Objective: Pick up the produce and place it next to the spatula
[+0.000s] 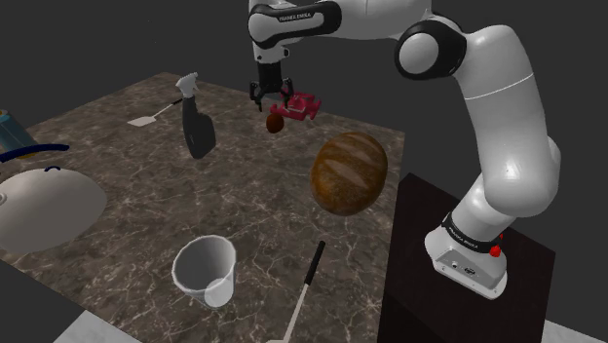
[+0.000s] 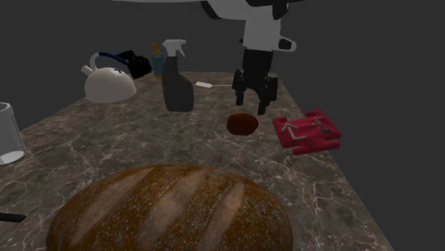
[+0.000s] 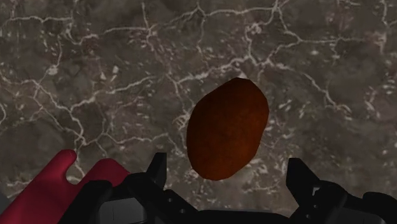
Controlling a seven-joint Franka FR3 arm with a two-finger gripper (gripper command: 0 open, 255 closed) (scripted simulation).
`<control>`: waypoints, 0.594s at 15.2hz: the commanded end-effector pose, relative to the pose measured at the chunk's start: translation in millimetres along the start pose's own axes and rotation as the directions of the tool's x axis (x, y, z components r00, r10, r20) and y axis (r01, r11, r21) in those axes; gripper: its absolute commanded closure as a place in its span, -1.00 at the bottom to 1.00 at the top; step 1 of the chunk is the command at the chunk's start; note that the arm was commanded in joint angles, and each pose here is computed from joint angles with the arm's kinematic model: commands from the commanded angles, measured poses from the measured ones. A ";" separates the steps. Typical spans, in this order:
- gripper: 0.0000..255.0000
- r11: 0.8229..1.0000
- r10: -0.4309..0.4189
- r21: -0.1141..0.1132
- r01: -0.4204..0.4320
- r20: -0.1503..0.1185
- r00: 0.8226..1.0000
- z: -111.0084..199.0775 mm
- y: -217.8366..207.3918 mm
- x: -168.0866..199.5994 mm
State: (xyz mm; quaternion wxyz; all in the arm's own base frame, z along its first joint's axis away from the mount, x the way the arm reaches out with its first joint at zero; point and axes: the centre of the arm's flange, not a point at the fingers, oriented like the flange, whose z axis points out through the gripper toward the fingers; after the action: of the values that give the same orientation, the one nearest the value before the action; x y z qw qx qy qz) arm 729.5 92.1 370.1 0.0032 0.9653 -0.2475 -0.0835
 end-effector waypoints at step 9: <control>-1.00 1.000 0.002 0.001 -0.002 0.000 1.000 34.9 -0.2 2.5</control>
State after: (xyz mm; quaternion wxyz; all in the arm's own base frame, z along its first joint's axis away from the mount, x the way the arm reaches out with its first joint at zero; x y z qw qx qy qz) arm 725.9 92.2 335.6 0.0030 0.9651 -0.2484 -0.0834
